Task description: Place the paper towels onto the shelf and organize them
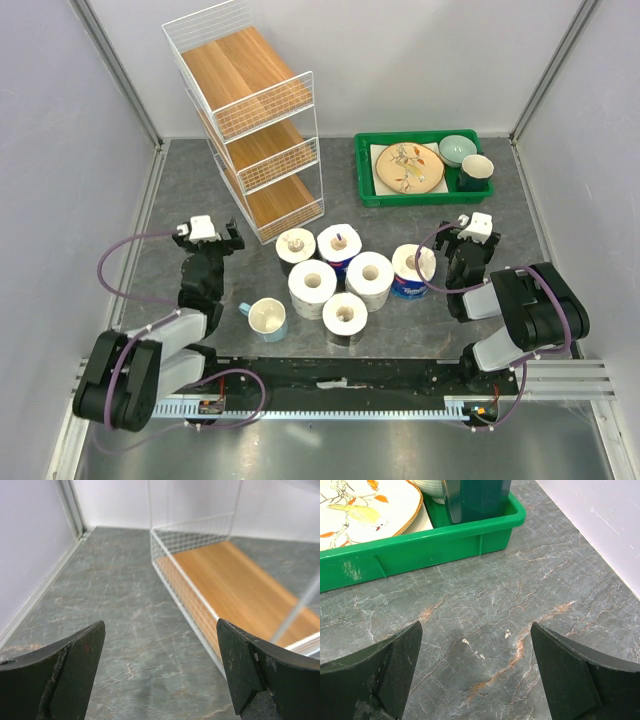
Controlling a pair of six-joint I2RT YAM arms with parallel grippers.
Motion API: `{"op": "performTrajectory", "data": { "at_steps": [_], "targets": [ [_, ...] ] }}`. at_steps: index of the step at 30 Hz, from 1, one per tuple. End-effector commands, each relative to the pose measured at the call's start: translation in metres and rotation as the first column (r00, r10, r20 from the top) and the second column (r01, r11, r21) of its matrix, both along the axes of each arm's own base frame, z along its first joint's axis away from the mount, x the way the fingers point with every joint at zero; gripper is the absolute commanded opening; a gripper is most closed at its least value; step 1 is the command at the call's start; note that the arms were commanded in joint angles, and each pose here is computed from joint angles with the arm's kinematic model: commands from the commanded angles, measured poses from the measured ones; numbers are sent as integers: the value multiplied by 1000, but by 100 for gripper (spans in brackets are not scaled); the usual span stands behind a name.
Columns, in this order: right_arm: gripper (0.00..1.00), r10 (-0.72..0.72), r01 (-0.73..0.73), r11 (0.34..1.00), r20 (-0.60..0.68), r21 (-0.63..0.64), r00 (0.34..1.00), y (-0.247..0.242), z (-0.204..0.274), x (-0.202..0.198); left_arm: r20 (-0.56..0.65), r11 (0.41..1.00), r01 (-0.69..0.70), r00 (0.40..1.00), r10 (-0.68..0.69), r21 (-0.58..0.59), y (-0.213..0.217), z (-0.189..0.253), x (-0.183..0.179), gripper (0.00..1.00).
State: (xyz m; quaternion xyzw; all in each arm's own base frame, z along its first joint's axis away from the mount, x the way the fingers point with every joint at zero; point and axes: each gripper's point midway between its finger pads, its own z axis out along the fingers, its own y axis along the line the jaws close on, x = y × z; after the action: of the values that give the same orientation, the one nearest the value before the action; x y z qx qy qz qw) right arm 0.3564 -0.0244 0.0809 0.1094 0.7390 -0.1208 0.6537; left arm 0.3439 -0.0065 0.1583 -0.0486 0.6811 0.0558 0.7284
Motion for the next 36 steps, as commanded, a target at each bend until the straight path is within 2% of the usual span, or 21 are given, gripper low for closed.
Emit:
{"op": "performTrajectory", "data": {
  "at_steps": [1,4,11,16,19,25,36],
  "targets": [
    [98,-2,1,1000,64,17,998,2,17,7,16,996,-41,999,42,-75,4,4,-15,100],
    [98,-2,1,1000,66,17,998,2,18,8,8,996,0,1000,1,-91,-5,5,-19,100],
    [98,-3,2,1000,66,17,998,2,18,8,87,984,136,988,-127,-111,-32,31,-29,100],
    [98,0,-1,1000,66,17,998,2,18,8,55,961,260,965,-256,-90,-69,26,-24,100],
    [98,-2,1,1000,64,17,998,2,17,7,55,954,290,957,-286,-74,-85,24,-22,100],
    [98,-2,1,1000,66,17,998,2,18,8,48,959,282,959,-281,-14,-104,28,-6,100],
    [98,-2,1,1000,67,18,998,2,18,8,106,993,118,987,-119,14,-89,44,21,100]
  ]
}}
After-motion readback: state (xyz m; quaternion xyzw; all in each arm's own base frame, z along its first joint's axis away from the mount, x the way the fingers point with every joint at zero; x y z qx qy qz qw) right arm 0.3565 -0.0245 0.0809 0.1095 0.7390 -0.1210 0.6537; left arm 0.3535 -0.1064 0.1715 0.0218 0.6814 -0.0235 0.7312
